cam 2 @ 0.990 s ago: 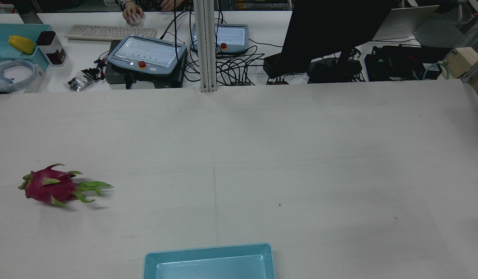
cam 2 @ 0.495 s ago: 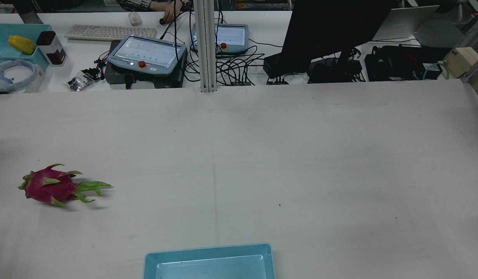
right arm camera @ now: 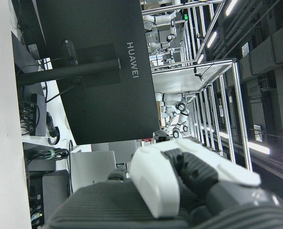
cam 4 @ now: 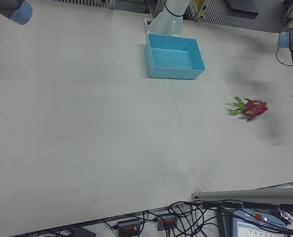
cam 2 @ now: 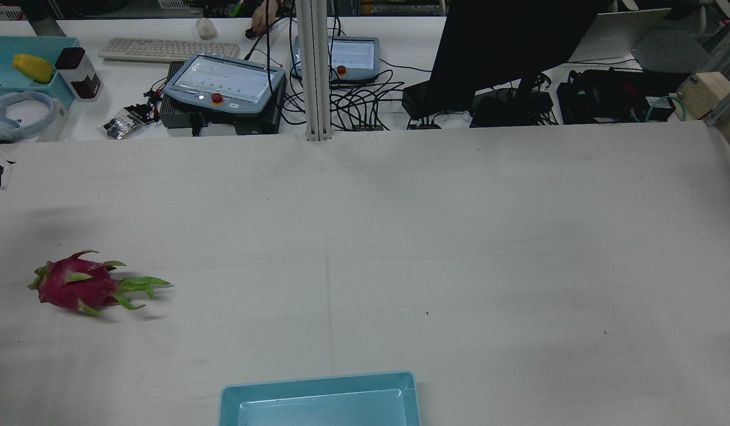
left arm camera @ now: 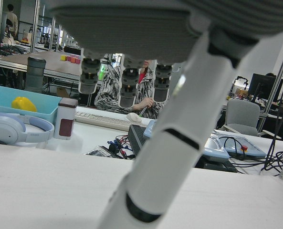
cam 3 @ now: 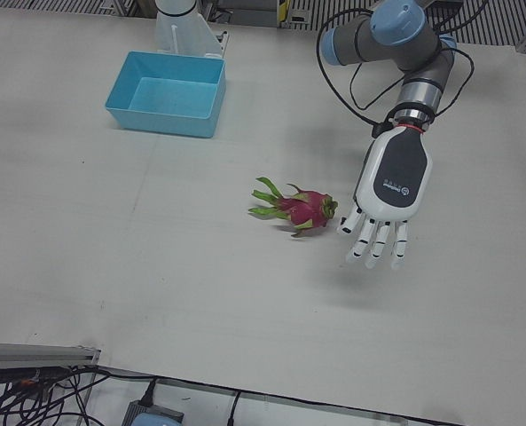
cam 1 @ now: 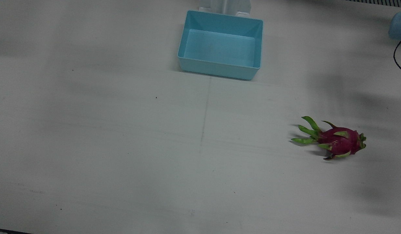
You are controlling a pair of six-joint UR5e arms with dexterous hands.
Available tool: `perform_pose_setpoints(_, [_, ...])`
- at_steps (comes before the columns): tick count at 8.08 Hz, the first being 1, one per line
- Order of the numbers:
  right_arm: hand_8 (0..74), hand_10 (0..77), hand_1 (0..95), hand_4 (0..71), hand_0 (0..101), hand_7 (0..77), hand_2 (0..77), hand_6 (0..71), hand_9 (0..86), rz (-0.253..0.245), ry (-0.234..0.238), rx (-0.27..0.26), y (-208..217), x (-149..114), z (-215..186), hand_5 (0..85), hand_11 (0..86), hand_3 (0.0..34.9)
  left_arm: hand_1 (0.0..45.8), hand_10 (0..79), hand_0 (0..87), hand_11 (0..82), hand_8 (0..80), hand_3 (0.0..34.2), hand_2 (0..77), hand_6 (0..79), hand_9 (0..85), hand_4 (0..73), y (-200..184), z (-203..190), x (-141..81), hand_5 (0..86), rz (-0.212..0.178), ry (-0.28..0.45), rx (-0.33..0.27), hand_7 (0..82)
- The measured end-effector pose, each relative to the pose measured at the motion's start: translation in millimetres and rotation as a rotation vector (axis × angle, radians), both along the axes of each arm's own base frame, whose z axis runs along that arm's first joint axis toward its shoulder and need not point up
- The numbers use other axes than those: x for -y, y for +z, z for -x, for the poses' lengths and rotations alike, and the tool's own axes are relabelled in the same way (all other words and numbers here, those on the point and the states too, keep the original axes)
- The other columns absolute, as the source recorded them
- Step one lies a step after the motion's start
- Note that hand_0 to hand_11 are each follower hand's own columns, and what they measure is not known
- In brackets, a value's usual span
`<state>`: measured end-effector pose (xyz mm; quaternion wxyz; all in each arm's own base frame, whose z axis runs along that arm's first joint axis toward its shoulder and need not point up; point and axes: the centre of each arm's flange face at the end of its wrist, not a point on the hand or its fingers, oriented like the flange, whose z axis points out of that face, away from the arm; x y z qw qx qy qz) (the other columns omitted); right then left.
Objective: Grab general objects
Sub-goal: 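Move the left hand down over the pink dragon fruit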
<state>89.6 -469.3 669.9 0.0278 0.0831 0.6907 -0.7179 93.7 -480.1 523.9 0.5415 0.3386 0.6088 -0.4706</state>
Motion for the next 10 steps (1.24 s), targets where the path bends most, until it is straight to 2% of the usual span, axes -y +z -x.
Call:
perform_pose_setpoints(3, [0.0,0.0,94.9,0.0,0,0.0,77.4,0.0,0.5,0.000,0.000,0.000,-0.6,0.0,0.0,0.0,0.5,0.0,0.0,8.2,78.0,15.3,19.6,22.8,15.3,1.1,13.1,0.0,-6.9,-23.9,-16.2,70.4,0.033,0.097,0.020,20.7])
perform_pose_setpoints(5, [0.0,0.0,94.9,0.0,0,0.0,77.4,0.0,0.5,0.000,0.000,0.000,-0.8,0.0,-0.1,0.0,0.0,0.0,0.0,6.5,60.1,12.5,18.0,27.2,15.3,1.1,8.2,0.0,-6.4,-40.2,-24.0,70.4,0.044,0.140,0.027,17.4])
perform_pose_setpoints(6, [0.0,0.0,94.9,0.0,0,0.0,77.4,0.0,0.5,-0.001,0.000,0.000,-0.7,0.0,0.0,0.0,0.5,0.0,0.0,6.5,60.1,12.5,18.0,27.2,15.3,1.1,8.2,0.0,-7.8,-48.2,-25.9,70.4,0.043,0.150,0.024,17.4])
perform_pose_setpoints(8, [0.0,0.0,94.9,0.0,0,0.0,77.4,0.0,0.5,0.000,0.000,0.000,-0.5,0.0,0.0,0.0,0.5,0.0,0.0,7.1,60.6,14.2,16.9,29.6,15.3,1.1,6.0,0.0,-8.3,-82.5,-33.9,70.4,0.045,0.146,0.029,15.8])
perform_pose_setpoints(10, [0.0,0.0,94.9,0.0,0,0.0,77.4,0.0,0.5,0.000,0.000,0.000,-0.4,0.0,0.0,0.0,0.5,0.0,0.0,7.6,65.1,14.2,16.9,29.4,15.3,1.1,5.5,0.0,-4.8,-120.2,-48.3,70.4,0.061,0.133,0.024,16.9])
